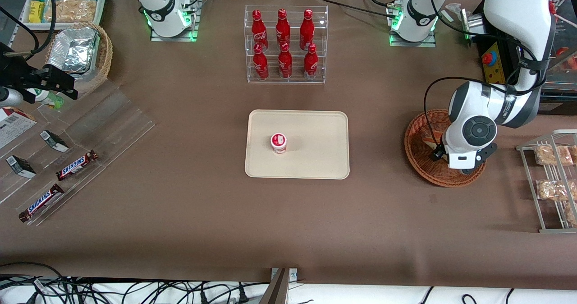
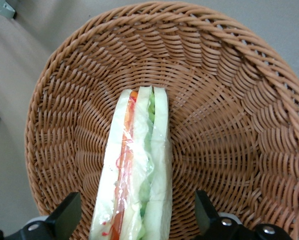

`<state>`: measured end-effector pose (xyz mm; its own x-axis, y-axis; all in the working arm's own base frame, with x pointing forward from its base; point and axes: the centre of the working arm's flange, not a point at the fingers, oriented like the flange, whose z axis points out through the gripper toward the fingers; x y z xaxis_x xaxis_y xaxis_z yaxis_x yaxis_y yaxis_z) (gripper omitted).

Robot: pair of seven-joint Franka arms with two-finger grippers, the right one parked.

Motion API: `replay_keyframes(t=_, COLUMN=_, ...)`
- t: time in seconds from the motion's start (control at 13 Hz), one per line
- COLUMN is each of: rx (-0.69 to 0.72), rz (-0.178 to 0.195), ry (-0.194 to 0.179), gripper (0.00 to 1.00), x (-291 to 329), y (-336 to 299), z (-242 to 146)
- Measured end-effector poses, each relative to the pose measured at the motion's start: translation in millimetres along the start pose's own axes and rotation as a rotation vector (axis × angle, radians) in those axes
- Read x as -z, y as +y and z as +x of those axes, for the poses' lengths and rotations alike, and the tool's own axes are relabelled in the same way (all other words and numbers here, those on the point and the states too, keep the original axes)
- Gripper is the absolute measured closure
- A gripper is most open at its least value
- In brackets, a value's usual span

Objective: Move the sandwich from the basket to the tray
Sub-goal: 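Close the left gripper on the sandwich and lift it from the basket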

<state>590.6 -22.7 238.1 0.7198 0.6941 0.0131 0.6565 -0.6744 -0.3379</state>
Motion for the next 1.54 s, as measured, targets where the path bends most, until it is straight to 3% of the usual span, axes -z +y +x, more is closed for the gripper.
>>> replay_keyframes(t=0.23, rx=-0.002, rz=0.013, ry=-0.008, gripper=0.00, x=-2, y=-1, z=-1)
replay_keyframes(t=0.38, rx=-0.002, rz=0.021, ry=-0.013, gripper=0.07, x=-2, y=-2, z=-2)
replay_keyframes(t=0.46, rx=-0.003, rz=0.025, ry=-0.016, gripper=0.15, x=-3, y=-2, z=-3)
replay_keyframes(t=0.62, rx=-0.003, rz=0.027, ry=-0.017, gripper=0.41, x=-3, y=-2, z=-3)
replay_keyframes(t=1.0, rx=-0.004, rz=0.021, ry=-0.013, gripper=0.74, x=1, y=-2, z=-4)
replay_keyframes(t=1.54, rx=-0.088, rz=0.033, ry=-0.005, gripper=0.66, x=60, y=9, z=-5)
